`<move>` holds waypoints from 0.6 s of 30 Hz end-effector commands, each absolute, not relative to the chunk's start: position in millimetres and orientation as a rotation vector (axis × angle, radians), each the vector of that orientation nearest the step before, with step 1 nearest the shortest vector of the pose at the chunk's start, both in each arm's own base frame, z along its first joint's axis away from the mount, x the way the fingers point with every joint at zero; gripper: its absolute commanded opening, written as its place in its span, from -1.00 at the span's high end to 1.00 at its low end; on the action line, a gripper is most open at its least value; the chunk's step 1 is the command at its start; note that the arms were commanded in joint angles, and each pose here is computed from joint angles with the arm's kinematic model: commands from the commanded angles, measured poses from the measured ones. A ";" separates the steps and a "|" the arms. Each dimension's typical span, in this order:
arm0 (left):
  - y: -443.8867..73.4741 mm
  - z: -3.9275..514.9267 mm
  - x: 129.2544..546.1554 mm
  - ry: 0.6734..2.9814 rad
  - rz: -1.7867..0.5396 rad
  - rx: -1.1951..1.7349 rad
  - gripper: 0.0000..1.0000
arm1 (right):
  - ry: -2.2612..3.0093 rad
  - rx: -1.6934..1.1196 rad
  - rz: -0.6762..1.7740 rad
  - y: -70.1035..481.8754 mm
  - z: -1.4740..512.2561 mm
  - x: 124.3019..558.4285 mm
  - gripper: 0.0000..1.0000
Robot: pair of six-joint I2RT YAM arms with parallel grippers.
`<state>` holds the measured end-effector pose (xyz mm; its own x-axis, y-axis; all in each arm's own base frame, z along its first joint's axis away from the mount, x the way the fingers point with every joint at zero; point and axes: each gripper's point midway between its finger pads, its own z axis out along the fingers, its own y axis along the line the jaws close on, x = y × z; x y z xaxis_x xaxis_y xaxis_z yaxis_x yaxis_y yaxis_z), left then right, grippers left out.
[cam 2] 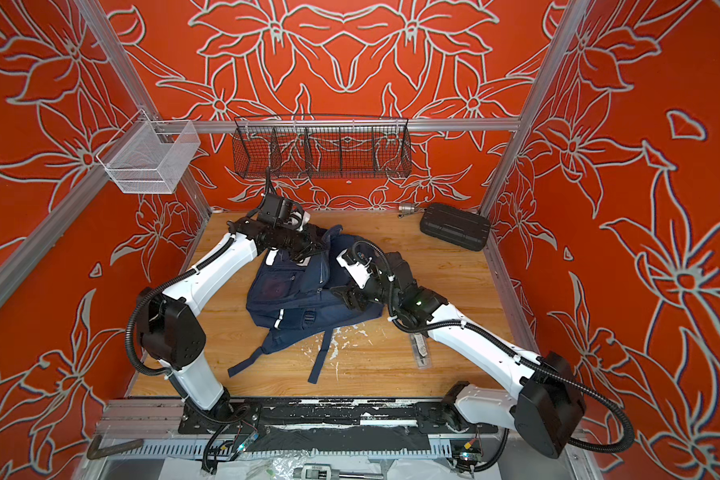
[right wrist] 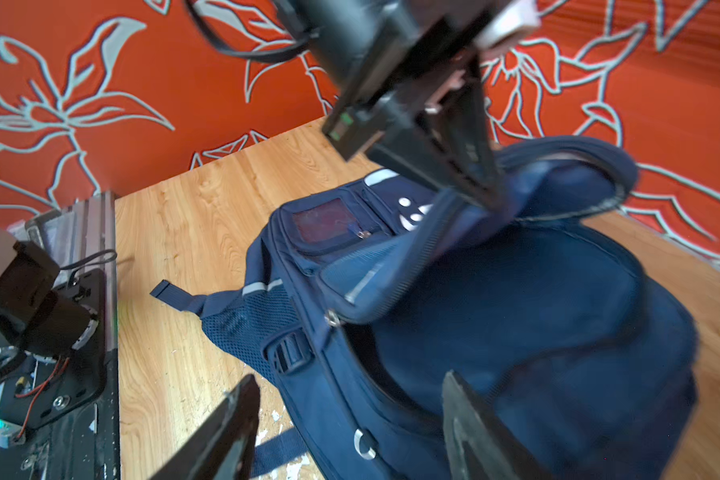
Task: Pack the student bag
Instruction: 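Release the zipper pull with the right gripper and move it toward the clear pencil cases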
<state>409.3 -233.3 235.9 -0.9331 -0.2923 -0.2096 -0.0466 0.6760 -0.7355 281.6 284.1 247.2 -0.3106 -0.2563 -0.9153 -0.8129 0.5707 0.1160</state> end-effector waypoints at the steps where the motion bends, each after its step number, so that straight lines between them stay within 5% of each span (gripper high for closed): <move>1: -225.1 254.7 406.8 2.511 -1.130 -0.166 1.00 | 1.956 -0.722 0.761 260.1 252.4 300.2 -0.40; 10: -210.1 219.3 396.6 2.585 -1.058 -0.137 1.00 | 2.286 -0.391 0.614 181.2 209.4 329.8 -0.45; 18: -196.6 190.8 391.5 2.683 -0.924 -0.118 0.92 | 2.626 -0.114 0.404 125.4 148.2 298.6 -0.48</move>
<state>396.1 -210.1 203.0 -0.9451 -0.1938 -0.2631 0.0318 0.7468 -0.6643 322.9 146.7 173.8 -0.7975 -0.0516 -0.6012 -0.2838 0.9113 0.2982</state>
